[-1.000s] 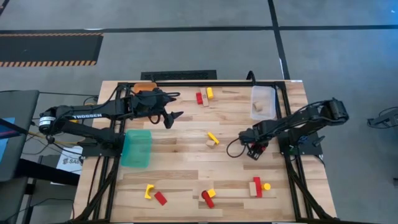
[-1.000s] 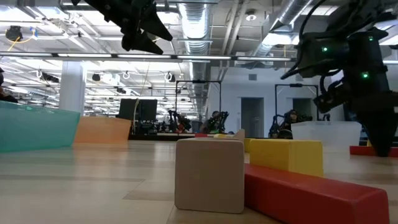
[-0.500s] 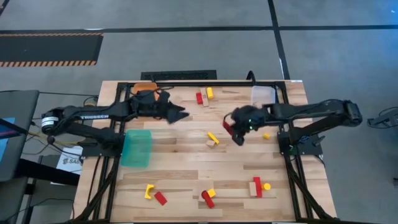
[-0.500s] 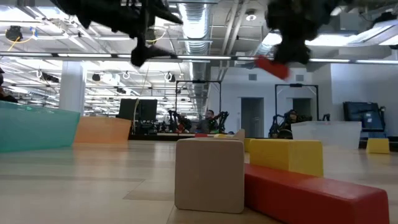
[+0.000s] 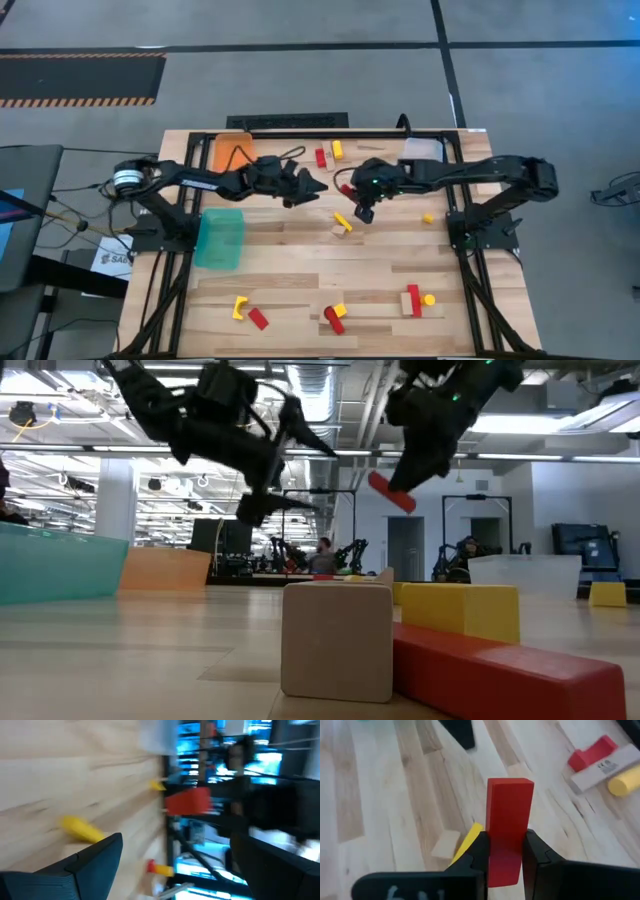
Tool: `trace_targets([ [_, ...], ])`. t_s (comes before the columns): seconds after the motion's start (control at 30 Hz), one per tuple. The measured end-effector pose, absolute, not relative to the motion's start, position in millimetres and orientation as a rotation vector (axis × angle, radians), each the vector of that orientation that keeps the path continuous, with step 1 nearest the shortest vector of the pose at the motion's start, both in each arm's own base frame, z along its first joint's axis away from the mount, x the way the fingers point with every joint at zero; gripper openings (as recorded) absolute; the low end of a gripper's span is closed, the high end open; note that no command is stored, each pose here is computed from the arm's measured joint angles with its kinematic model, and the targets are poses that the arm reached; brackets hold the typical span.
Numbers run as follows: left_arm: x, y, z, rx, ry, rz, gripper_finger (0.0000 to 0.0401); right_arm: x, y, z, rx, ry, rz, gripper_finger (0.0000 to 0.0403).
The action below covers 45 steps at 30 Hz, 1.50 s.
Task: Sort & place blocks by color
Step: Put the red wooden block into the orange bin
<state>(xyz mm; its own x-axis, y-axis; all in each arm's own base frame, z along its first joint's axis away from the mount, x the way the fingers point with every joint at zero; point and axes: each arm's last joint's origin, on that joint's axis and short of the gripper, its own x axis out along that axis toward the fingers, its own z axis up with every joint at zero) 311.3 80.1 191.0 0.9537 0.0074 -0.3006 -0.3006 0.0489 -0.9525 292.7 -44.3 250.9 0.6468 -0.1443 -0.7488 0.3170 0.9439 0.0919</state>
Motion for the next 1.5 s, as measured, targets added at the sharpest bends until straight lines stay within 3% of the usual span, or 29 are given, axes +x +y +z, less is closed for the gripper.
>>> trace_targets([
  [0.3, 345.9, 85.7, 174.0, -1.469, 0.327, 0.212, 0.0356, 322.8, -43.0, 228.3, 0.194, 0.909, -0.186, 0.0062],
  [0.5, 348.0, 87.0, 166.9, -1.458, 0.352, 0.254, 0.0329, 336.4, -37.4, 228.0, 0.166, 0.908, -0.152, 0.0062],
  [1.2, 349.1, 83.8, 168.2, -1.45, 0.364, 0.214, 0.0075, 338.2, -45.0, 227.1, 0.154, 0.919, -0.17, 0.0063],
  [1.33, 348.9, 84.3, 167.8, -1.447, 0.364, 0.221, 0.0045, 338.3, -44.7, 227.1, 0.131, 0.92, -0.168, 0.0063],
  [1.5, 348.6, 83.6, 167.3, -1.423, 0.378, 0.204, 0.0038, 338.2, -44.8, 227.3, 0.139, 0.92, -0.165, 0.0071],
])
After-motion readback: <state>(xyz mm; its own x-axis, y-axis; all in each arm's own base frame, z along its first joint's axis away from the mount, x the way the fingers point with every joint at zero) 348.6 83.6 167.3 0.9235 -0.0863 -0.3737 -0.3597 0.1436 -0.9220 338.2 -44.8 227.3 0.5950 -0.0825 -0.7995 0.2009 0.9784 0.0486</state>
